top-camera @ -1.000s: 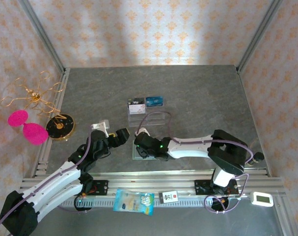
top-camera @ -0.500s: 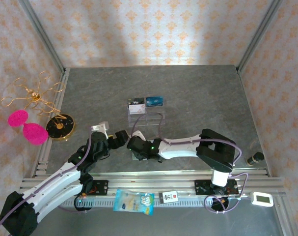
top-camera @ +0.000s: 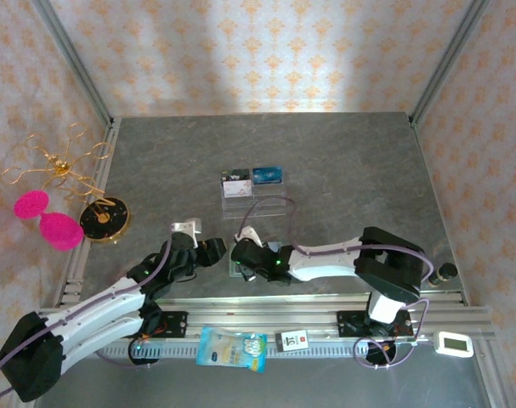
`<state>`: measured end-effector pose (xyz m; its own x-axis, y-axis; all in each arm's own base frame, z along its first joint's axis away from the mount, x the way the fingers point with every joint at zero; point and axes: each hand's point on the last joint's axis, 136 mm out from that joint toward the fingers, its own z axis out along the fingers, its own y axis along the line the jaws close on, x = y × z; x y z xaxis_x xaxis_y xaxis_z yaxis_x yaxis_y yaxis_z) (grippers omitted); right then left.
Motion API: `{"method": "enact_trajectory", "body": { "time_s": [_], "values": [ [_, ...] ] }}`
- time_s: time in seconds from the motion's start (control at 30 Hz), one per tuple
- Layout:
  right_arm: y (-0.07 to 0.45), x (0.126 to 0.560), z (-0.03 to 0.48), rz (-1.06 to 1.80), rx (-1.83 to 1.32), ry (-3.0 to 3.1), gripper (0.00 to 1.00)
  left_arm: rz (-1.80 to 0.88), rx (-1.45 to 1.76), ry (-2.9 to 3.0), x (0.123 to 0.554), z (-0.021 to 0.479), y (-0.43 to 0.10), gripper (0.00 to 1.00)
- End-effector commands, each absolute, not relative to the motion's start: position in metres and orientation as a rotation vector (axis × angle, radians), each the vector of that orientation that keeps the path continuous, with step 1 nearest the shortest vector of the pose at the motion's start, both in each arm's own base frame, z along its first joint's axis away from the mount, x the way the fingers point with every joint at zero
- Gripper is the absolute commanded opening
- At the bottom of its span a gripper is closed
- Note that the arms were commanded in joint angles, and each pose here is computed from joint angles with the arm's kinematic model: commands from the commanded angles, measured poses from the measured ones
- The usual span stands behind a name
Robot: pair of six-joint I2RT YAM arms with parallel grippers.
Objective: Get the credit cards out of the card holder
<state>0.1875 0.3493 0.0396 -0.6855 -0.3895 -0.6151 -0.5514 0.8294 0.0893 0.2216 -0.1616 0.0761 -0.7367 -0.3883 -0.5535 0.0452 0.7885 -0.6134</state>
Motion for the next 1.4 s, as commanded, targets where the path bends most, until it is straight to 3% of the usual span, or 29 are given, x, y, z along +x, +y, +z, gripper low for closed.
{"method": "enact_trajectory", "body": {
  "time_s": [0.0,0.17,0.37,0.5,0.57,0.93,1.07,1.2,1.37],
  "values": [
    [0.359,0.193,0.060,0.486,-0.609,2.352,0.00,-0.862,-0.232,2.262,0.223,0.079,-0.175,0.39],
    [0.356,0.192,0.062,0.526,-0.576,2.336,0.00,-0.861,-0.177,2.299,0.222,0.075,-0.188,0.21],
    [0.352,0.192,0.070,0.576,-0.528,2.303,0.00,-0.867,-0.112,2.346,0.225,0.068,-0.208,0.19],
    [0.347,0.191,0.079,0.615,-0.481,2.279,0.21,-0.861,-0.036,2.381,0.228,0.067,-0.228,0.20],
    [0.333,0.194,0.085,0.599,-0.416,2.263,0.25,-0.864,0.002,2.389,0.229,0.068,-0.240,0.20],
    [0.237,0.197,0.123,0.556,-0.051,2.151,0.27,-0.893,0.248,2.535,0.215,0.049,-0.306,0.21],
    [0.240,0.194,0.129,0.612,-0.064,2.154,0.28,-0.850,0.178,2.509,0.222,0.056,-0.296,0.22],
    [0.263,0.190,0.135,0.733,-0.154,2.188,0.24,-0.829,0.031,2.407,0.232,0.080,-0.262,0.31],
    [0.314,0.184,0.143,0.995,-0.342,2.253,0.20,-0.738,-0.071,2.426,0.231,0.063,-0.212,0.15]
  ]
}}
